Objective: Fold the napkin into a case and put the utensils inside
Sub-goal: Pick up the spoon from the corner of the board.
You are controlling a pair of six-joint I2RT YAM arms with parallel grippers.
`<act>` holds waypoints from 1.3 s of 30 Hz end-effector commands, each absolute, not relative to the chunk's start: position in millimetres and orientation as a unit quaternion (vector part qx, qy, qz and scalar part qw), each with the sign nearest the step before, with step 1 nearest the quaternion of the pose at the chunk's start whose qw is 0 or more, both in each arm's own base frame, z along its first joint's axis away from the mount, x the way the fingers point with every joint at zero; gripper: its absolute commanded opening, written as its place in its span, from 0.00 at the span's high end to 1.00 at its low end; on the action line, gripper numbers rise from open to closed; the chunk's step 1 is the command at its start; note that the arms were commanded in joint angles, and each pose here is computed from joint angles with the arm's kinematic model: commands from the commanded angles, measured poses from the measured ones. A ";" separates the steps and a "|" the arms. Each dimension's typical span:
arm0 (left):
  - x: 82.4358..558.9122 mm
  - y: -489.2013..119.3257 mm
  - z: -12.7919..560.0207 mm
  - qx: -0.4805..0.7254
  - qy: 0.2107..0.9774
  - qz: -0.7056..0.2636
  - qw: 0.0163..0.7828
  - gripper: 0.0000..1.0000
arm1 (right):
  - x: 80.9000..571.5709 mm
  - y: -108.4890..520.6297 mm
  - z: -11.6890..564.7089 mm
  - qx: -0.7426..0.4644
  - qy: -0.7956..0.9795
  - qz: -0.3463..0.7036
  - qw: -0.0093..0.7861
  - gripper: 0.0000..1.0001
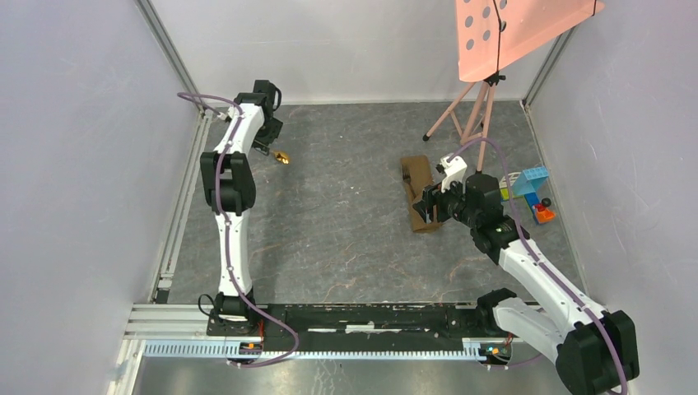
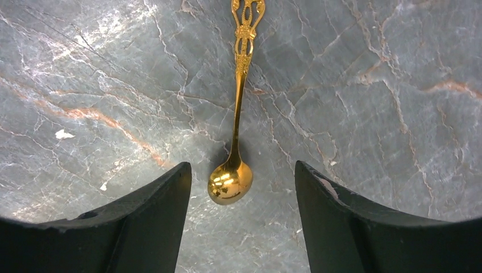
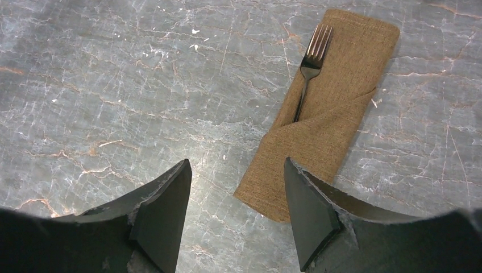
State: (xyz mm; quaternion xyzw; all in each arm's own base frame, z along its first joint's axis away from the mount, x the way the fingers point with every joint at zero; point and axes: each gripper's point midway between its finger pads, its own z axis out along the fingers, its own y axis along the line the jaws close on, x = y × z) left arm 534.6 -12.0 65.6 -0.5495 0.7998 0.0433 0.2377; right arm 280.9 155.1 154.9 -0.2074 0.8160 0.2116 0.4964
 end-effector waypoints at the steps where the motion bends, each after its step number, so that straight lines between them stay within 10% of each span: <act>1: 527.0 -11.6 59.0 -0.580 0.786 0.057 0.205 0.28 | 282.6 154.3 159.7 -0.207 0.809 0.207 0.510 0.33; 13: 528.5 -17.6 19.6 -0.594 0.788 0.040 0.158 0.60 | 277.5 153.3 162.6 -0.200 0.808 0.213 0.512 0.33; 19: 527.7 -19.4 33.0 -0.562 0.811 0.017 0.159 0.97 | 277.3 153.7 160.2 -0.200 0.810 0.214 0.508 0.33; 39: 356.8 -231.5 228.8 -0.449 0.746 -0.490 0.034 0.98 | 233.9 263.2 222.2 -0.425 0.529 0.232 0.697 0.28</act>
